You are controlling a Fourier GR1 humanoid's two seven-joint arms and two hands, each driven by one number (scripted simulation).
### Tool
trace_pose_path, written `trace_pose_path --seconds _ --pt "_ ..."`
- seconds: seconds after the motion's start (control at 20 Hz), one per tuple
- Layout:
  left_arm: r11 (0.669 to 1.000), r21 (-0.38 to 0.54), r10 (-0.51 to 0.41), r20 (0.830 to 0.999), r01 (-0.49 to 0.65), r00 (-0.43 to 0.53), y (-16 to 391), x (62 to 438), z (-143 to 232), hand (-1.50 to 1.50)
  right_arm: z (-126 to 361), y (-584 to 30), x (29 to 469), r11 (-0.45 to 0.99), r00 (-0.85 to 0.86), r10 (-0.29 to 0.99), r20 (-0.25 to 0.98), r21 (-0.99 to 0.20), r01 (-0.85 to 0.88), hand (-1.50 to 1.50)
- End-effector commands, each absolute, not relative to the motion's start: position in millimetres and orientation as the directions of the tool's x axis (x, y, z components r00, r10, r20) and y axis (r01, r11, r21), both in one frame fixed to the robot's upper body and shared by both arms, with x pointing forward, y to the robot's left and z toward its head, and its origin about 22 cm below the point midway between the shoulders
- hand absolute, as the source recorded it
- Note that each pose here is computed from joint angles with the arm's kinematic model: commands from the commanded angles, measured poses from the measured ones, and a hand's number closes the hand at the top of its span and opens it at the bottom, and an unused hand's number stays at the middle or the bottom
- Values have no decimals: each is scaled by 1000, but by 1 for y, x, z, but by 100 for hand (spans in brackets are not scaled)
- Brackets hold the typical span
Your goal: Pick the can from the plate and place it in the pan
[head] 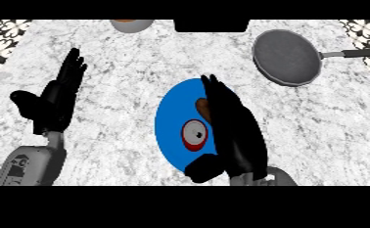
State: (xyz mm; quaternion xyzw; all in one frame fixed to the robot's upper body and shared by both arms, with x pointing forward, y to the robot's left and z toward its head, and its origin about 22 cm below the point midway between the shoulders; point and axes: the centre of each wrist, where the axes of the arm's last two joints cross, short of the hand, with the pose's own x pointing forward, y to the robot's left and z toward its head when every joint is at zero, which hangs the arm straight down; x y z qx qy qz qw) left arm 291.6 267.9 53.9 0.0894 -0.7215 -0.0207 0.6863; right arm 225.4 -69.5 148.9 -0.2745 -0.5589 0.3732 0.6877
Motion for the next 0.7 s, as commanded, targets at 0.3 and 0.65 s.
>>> trace_pose_path --seconds 0.3,0.65 --pt "984 149 -155 987 -101 -46 275 297 43 0 151 -49 229 467 213 883 419 -837 -287 -150" --pt "983 156 -160 986 -92 -38 275 298 44 0 116 -34 239 358 256 926 278 -862 -360 -150"
